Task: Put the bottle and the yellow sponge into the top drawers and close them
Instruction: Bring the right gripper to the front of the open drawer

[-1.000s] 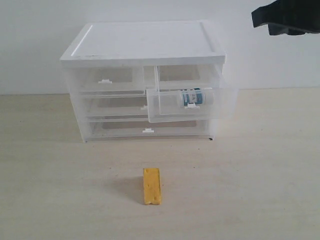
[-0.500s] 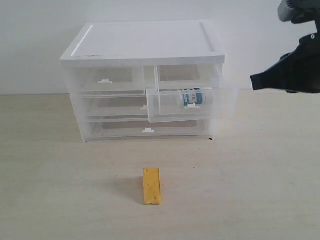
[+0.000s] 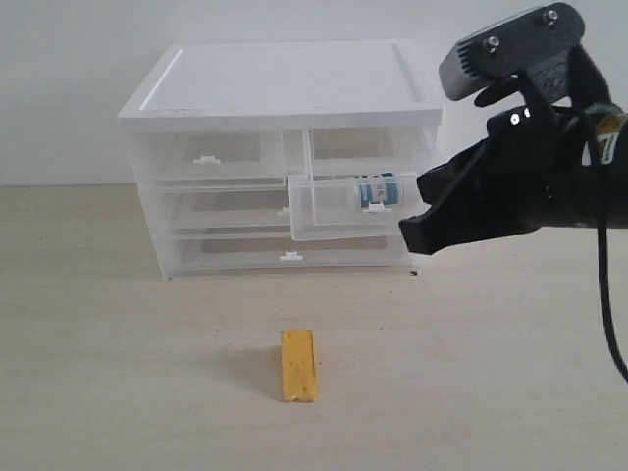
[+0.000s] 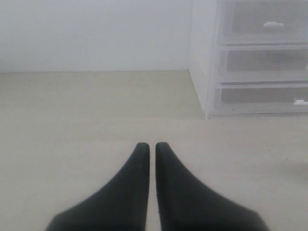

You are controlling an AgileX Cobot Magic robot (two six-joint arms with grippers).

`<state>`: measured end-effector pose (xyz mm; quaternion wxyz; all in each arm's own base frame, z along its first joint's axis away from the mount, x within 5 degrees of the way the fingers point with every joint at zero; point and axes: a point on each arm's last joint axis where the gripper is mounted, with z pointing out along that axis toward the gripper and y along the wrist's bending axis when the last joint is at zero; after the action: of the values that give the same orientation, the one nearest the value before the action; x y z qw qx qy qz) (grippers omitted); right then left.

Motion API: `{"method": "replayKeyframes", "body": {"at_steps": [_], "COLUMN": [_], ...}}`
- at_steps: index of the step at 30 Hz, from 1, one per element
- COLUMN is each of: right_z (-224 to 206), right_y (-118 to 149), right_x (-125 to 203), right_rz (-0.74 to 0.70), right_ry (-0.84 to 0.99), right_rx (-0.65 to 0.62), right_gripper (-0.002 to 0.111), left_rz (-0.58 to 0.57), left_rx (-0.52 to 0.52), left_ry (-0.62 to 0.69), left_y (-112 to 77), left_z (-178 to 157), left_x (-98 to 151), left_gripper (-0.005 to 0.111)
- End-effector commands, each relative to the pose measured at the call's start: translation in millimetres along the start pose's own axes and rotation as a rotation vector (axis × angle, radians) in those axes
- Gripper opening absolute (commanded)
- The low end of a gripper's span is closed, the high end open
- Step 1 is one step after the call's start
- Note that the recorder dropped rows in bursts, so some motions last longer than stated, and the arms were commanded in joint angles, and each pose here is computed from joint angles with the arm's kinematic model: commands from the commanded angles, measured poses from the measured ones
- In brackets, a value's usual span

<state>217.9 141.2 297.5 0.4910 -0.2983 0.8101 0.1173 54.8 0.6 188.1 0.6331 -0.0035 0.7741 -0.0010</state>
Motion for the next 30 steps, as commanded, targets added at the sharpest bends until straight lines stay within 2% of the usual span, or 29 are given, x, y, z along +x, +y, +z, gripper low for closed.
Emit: {"method": "replayKeyframes", "body": {"at_steps": [1, 4, 10, 13, 15, 17, 18, 23, 28, 30], "right_z": [-11.4, -21.2, -17.6, -3.1, 4.8, 9.2, 14.5, 37.6, 60.2, 66.9], "right_y": [1.9, 1.7, 1.8, -4.2, -10.9, -17.3, -24.2, -51.5, -53.4, -51.8], "right_x": [-16.6, -30.7, -51.3, -63.0, -71.6, -78.6, -85.4, -100.6, -99.2, -98.6], "right_rz": [-0.089, -0.195, -0.546, -0.599, -0.636, -0.650, -0.641, -0.539, -0.515, -0.529], "right_ry": [0.088, 0.153, 0.306, 0.384, 0.405, 0.389, 0.340, 0.242, 0.248, 0.237], "right_rx": [-0.038, -0.074, -0.216, -0.306, -0.416, -0.544, -0.559, -0.567, -0.596, -0.616], "right_gripper": [0.000, 0.000, 0.000, 0.000, 0.000, 0.000, 0.000, 0.000, 0.000, 0.005], "left_rz": [-0.005, -0.005, -0.005, -0.005, -0.005, -0.005, -0.005, -0.005, -0.005, -0.005], "left_rx": [0.000, 0.000, 0.000, 0.000, 0.000, 0.000, 0.000, 0.000, 0.000, 0.000], "left_ry": [-0.003, -0.003, -0.003, -0.003, -0.003, -0.003, -0.003, -0.003, -0.003, -0.003], "left_y": [-0.1, -0.1, -0.1, -0.1, -0.1, -0.1, -0.1, -0.1, -0.1, -0.1], "left_z": [0.1, 0.1, 0.1, 0.1, 0.1, 0.1, 0.1, 0.1, 0.1, 0.1], "left_x": [0.6, 0.6, 0.6, 0.6, 0.6, 0.6, 0.6, 0.6, 0.6, 0.6], "left_gripper": [0.004, 0.004, 0.004, 0.004, 0.004, 0.004, 0.004, 0.004, 0.004, 0.004]}}
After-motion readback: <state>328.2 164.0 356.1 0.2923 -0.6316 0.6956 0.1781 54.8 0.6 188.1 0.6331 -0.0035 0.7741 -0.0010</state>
